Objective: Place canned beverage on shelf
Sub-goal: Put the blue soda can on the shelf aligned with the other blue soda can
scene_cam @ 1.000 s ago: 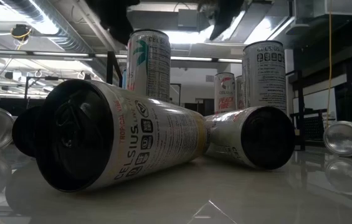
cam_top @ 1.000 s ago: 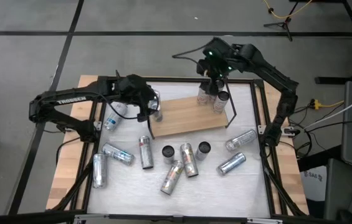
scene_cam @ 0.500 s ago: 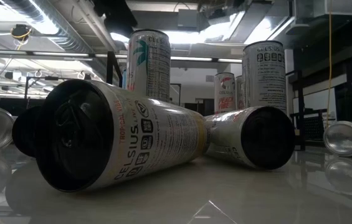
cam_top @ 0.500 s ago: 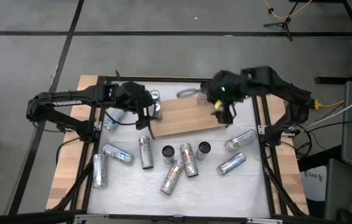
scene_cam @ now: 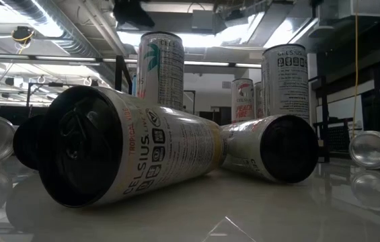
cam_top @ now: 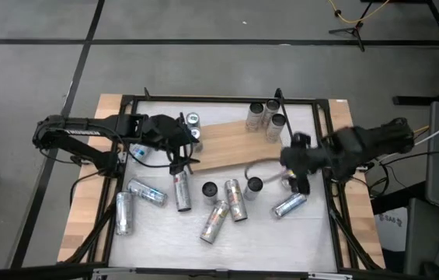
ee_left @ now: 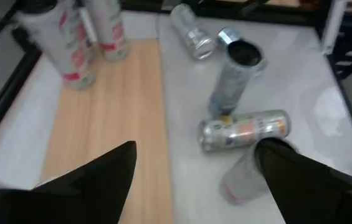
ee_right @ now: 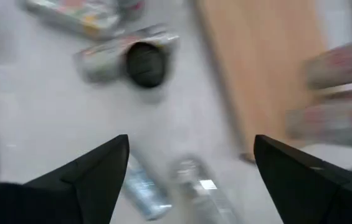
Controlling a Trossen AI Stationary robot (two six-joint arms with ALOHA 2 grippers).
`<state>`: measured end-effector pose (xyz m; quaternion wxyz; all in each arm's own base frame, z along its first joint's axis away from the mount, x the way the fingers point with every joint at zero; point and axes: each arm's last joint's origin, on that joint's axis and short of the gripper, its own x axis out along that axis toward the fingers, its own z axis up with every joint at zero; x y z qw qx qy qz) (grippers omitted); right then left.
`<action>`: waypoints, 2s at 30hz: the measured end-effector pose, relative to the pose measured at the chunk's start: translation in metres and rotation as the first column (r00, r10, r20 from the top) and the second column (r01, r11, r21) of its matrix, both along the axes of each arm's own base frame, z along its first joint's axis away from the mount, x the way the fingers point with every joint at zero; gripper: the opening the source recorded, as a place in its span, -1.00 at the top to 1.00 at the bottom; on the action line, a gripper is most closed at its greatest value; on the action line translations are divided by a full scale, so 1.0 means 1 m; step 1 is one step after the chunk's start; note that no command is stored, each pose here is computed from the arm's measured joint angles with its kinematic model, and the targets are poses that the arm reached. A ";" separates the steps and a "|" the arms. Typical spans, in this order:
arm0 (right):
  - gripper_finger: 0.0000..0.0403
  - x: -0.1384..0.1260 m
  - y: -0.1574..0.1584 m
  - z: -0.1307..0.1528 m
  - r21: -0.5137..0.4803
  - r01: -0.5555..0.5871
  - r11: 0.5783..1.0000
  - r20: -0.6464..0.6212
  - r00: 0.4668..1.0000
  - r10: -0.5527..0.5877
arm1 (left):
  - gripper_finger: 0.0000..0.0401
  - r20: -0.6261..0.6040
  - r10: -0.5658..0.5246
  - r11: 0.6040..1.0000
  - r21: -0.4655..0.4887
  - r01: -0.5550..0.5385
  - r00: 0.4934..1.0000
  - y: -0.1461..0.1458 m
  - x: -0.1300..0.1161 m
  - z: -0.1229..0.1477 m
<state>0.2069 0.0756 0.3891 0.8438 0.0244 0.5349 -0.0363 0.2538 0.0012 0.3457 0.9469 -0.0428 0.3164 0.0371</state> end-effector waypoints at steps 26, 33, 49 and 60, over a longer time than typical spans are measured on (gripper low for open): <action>-0.69 -0.033 0.079 -0.136 0.099 -0.073 0.992 -0.044 0.996 0.078 | -0.65 0.070 0.010 0.999 0.036 -0.013 0.998 -0.042 0.000 0.004; -0.69 -0.036 0.077 -0.148 0.091 -0.075 0.993 -0.080 0.993 0.083 | -0.65 0.070 0.019 1.000 0.021 -0.021 0.997 -0.042 0.000 0.004; -0.69 -0.036 0.080 -0.148 0.113 -0.182 0.977 -0.086 0.978 0.192 | -0.65 0.071 0.038 0.999 -0.005 -0.037 0.997 -0.042 0.000 0.004; -0.69 -0.041 0.072 -0.151 -0.002 -0.221 0.975 -0.142 0.965 0.219 | -0.65 0.072 0.054 0.998 -0.027 -0.052 0.996 -0.042 0.000 0.004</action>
